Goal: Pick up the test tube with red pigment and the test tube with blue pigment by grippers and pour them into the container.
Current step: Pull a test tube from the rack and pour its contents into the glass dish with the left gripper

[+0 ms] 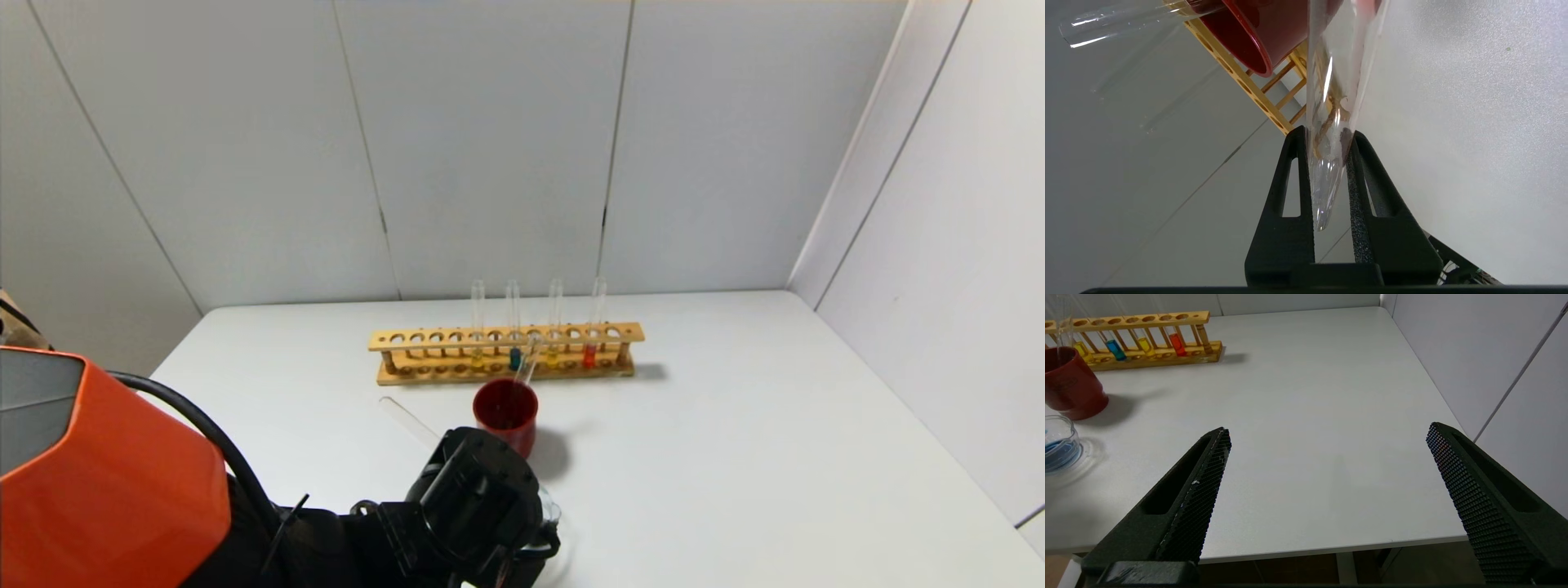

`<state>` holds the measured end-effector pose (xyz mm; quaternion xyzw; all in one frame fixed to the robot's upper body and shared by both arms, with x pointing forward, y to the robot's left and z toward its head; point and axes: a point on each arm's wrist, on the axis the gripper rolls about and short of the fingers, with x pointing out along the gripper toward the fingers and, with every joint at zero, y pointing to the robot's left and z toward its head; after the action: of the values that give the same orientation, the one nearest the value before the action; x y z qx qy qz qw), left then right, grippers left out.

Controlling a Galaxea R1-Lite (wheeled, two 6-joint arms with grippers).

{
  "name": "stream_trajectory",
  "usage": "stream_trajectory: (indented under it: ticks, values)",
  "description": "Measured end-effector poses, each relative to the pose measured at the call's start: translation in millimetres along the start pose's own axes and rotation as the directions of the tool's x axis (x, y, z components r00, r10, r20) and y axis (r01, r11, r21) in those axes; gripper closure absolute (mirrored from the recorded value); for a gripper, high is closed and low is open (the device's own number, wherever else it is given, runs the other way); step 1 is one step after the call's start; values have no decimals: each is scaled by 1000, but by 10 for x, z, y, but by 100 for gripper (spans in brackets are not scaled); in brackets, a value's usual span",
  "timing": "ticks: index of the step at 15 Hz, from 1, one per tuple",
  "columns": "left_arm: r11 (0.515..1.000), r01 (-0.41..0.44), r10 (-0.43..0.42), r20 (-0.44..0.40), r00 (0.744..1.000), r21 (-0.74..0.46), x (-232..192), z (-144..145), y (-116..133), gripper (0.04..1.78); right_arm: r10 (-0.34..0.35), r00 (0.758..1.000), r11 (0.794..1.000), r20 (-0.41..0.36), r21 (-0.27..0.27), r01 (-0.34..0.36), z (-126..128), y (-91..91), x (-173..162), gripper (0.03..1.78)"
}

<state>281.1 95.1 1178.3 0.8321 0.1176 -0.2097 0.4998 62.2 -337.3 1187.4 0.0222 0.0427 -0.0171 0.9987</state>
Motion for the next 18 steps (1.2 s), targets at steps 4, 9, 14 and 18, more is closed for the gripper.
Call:
stream_trajectory:
  ticks: [4,9,14,18]
  values:
    - [1000,4,-4,0,1000,4,9,8,-10,152,0,1000,1000,0,0,0,0,0,0,6]
    - [1000,9,-9,0,1000,8,13,11,-31,152,0,1000,1000,0,0,0,0,0,0,6]
    - [1000,15,-15,-1,1000,16,13,9,-51,152,0,1000,1000,0,0,0,0,0,0,6]
    - [997,17,-17,-5,1000,72,-5,-11,-65,152,1,1000,1000,0,0,-1,0,0,0,6]
